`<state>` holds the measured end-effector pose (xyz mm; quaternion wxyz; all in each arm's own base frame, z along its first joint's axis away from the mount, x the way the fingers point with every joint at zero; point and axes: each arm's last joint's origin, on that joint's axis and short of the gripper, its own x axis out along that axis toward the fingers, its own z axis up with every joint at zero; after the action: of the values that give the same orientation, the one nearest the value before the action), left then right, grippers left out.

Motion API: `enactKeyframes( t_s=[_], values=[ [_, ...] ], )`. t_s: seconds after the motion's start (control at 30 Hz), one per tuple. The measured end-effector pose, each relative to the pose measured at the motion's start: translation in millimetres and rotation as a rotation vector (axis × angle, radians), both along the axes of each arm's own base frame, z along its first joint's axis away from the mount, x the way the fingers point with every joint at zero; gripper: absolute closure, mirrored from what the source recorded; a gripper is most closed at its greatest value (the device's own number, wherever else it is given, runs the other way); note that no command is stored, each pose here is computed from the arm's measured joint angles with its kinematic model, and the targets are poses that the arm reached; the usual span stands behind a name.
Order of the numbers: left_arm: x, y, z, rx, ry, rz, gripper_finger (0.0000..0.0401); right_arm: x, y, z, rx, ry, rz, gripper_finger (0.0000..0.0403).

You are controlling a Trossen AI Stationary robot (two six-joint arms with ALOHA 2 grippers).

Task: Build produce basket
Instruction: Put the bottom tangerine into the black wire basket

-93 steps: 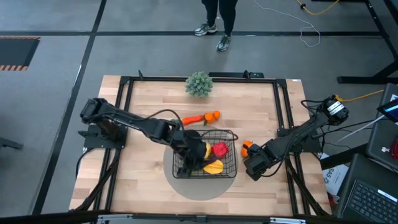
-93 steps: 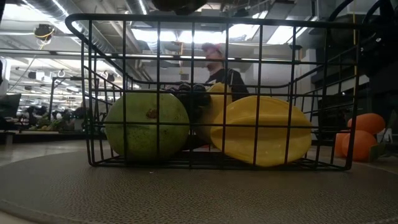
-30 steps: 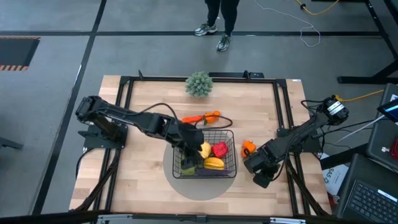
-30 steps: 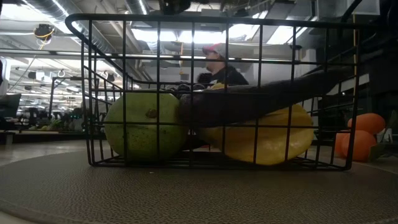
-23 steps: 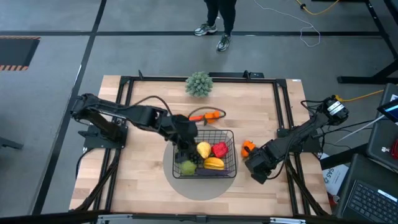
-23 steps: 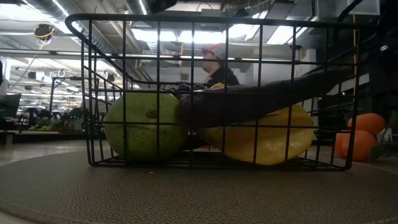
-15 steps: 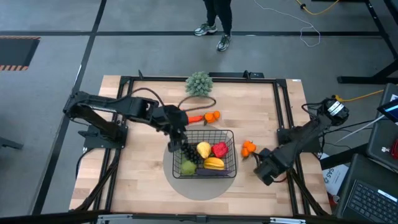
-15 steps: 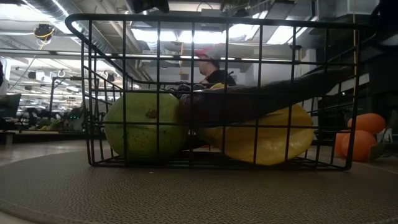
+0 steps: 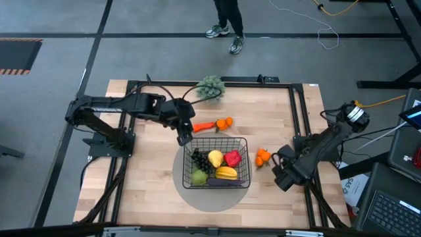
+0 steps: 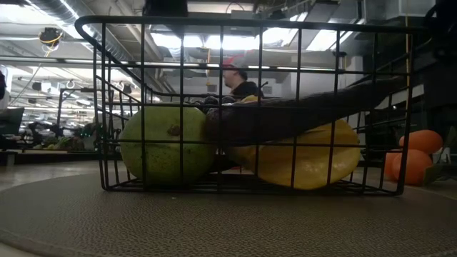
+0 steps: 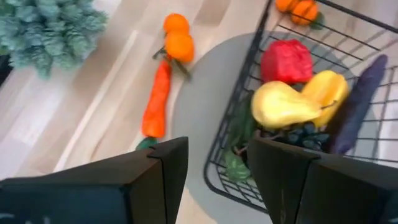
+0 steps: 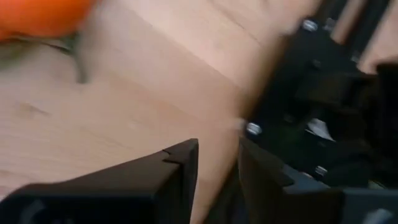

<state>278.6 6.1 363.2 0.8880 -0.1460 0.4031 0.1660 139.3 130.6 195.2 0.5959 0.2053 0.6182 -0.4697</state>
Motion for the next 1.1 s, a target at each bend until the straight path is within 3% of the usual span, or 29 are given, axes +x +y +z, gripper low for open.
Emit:
enactKeyframes(
  t_s=[0.33,0.6,0.9,1.1],
  values=[
    [-5.0,26.7,-2.7,0.028,0.054,0.058,0.0250,-20.2,-24.7,28.9,-0.001,0.051,-0.067,0.0299],
    [-15.5,41.4,-8.2,0.031,0.163,0.093,0.0250,-22.2,-31.1,43.9,0.109,-0.187,0.003,0.0299],
    [-23.4,40.0,-12.2,0.048,0.255,0.137,0.0250,-14.7,-31.6,40.5,0.069,-0.416,0.063,0.0299],
    [-23.5,38.8,-12.3,0.050,0.259,0.129,0.0250,-12.3,-32.4,29.7,0.005,-0.368,0.165,0.0299]
  ],
)
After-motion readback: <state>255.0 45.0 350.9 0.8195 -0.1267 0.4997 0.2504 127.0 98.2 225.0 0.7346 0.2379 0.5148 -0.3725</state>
